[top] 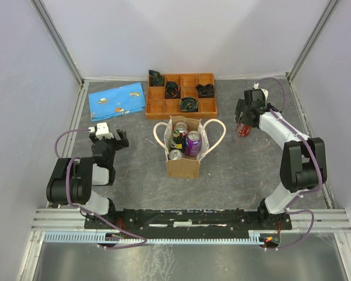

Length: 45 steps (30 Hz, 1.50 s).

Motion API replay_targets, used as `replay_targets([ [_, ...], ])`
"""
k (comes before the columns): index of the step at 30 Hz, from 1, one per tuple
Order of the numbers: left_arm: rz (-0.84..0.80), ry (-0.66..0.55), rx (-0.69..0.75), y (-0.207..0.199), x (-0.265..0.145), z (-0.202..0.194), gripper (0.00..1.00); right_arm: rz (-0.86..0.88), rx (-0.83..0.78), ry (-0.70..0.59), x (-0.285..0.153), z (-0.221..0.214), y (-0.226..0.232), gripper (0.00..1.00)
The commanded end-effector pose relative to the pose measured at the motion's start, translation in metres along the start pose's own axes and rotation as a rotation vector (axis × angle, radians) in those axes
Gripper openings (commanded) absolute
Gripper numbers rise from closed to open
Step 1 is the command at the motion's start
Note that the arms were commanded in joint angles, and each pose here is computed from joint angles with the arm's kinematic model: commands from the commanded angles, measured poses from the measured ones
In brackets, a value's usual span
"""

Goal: Take the beverage out of the canvas bag

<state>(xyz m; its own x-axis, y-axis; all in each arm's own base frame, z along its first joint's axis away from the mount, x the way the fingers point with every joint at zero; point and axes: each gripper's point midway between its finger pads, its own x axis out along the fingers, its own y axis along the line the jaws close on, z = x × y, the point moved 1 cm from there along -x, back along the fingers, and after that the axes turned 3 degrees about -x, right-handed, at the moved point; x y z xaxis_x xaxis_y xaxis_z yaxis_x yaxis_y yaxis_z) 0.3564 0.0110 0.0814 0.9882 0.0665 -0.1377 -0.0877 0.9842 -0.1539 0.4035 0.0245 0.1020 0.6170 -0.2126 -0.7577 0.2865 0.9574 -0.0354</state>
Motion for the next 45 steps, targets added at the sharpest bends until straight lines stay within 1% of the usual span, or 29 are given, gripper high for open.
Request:
replay_targets([
  [1, -0.009, -0.044, 0.060, -0.001, 0.006, 0.013, 0.99, 0.000, 0.054, -0.178, -0.041, 0.050, -0.004, 0.99],
  [4, -0.009, -0.045, 0.059, -0.001, 0.006, 0.014, 0.99, 0.041, 0.055, -0.310, -0.085, 0.076, -0.002, 0.99],
  [7, -0.010, -0.043, 0.060, -0.002, 0.006, 0.013, 0.99, 0.125, 0.055, -0.429, -0.136, 0.099, 0.008, 0.99],
  [11, -0.010, -0.044, 0.060, -0.002, 0.006, 0.013, 0.99, 0.267, 0.033, -0.535, -0.197, 0.112, 0.028, 0.99],
  [13, -0.010, -0.045, 0.061, -0.002, 0.006, 0.014, 0.99, 0.327, -0.010, -0.553, -0.219, 0.110, 0.042, 0.99],
  [16, -0.009, -0.045, 0.061, -0.001, 0.006, 0.014, 0.99, 0.428, -0.115, -0.547, -0.246, 0.098, 0.071, 0.96],
  [20, -0.010, -0.044, 0.060, -0.002, 0.006, 0.013, 0.99, 0.571, -0.234, -0.498, -0.268, 0.069, 0.110, 0.93],
  [25, -0.010, -0.043, 0.060, -0.002, 0.006, 0.013, 0.99, 0.682, -0.339, -0.428, -0.275, 0.034, 0.145, 0.90],
  [29, -0.009, -0.042, 0.062, -0.001, 0.006, 0.013, 0.99, 0.711, -0.442, -0.343, -0.266, -0.001, 0.171, 0.90],
  [34, -0.009, -0.043, 0.061, -0.001, 0.006, 0.013, 0.99, 0.754, -0.540, -0.277, -0.264, -0.041, 0.197, 0.90],
  [39, -0.010, -0.044, 0.061, -0.002, 0.006, 0.013, 0.99, 0.757, -0.575, -0.195, -0.248, -0.074, 0.210, 0.90],
  [45, -0.009, -0.044, 0.062, -0.001, 0.006, 0.013, 0.99, 0.773, -0.595, -0.100, -0.229, -0.104, 0.221, 0.92],
])
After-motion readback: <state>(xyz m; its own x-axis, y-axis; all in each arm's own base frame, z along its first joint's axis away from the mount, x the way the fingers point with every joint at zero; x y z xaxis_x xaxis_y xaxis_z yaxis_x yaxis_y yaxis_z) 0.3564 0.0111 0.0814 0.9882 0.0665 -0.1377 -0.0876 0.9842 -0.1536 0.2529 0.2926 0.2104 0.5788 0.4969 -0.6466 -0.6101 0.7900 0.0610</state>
